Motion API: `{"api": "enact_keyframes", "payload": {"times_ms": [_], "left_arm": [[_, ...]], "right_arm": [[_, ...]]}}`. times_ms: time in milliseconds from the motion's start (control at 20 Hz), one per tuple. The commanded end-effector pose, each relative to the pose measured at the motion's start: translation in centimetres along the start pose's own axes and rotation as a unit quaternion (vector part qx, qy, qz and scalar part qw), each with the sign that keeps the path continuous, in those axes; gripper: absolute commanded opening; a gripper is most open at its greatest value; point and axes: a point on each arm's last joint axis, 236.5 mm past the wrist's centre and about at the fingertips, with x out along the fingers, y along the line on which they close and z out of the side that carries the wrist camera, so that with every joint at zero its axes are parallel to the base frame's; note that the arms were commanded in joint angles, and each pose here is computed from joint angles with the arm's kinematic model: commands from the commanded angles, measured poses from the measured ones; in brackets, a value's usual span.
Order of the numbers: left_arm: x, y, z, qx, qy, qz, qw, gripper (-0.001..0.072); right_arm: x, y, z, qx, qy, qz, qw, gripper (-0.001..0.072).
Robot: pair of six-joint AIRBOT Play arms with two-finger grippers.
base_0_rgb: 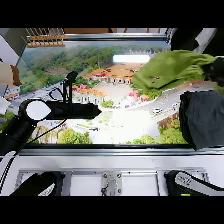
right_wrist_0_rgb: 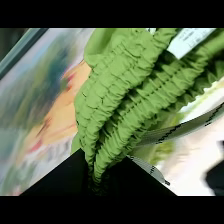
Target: Fold the clothes and pants, and hang the long-sleeved shirts on hangers.
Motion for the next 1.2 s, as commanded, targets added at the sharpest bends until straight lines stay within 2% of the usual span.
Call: {"api": "enact_keyframes", "payload": {"times_ms": [0, 250, 450, 750, 1050, 1100, 1150], "left_arm": [[0.0, -0.1, 0.0, 0.000, 0.000, 0.000, 1.000, 0.0005], [0.0, 0.0, 0.0, 0.001, 0.000, 0.000, 1.000, 0.0005], [0.0, 0.0, 0.0, 0.010, 0.000, 0.000, 1.000, 0.0005], [0.0, 0.0, -0.6, 0.023, 0.013, 0.001, 1.000, 0.0005], [0.0, 0.0, -0.6, 0.023, 0.013, 0.001, 1.000, 0.0005], [0.0, 0.0, -0.6, 0.023, 0.013, 0.001, 1.000, 0.0005], [0.0, 0.0, -0.6, 0.023, 0.013, 0.001, 1.000, 0.0005]], "right_arm": [[-7.1, -6.2, 3.6, 0.038, -0.068, -0.131, 0.988, 0.0028], [-13.3, -12.7, -1.1, 0.053, 0.001, -0.313, 0.948, 0.0028], [-16.7, -16.7, -6.8, 0.071, 0.049, -0.408, 0.909, 0.0028], [-17.3, -20.7, -14.8, 0.104, 0.113, -0.452, 0.879, 0.0029], [-16.9, -21.8, -17.5, 0.118, 0.144, -0.455, 0.871, 0.0044], [-16.8, -21.7, -17.5, 0.118, 0.144, -0.453, 0.872, 0.0145], [-16.8, -21.6, -17.4, 0.116, 0.144, -0.452, 0.873, 0.0441]]}}
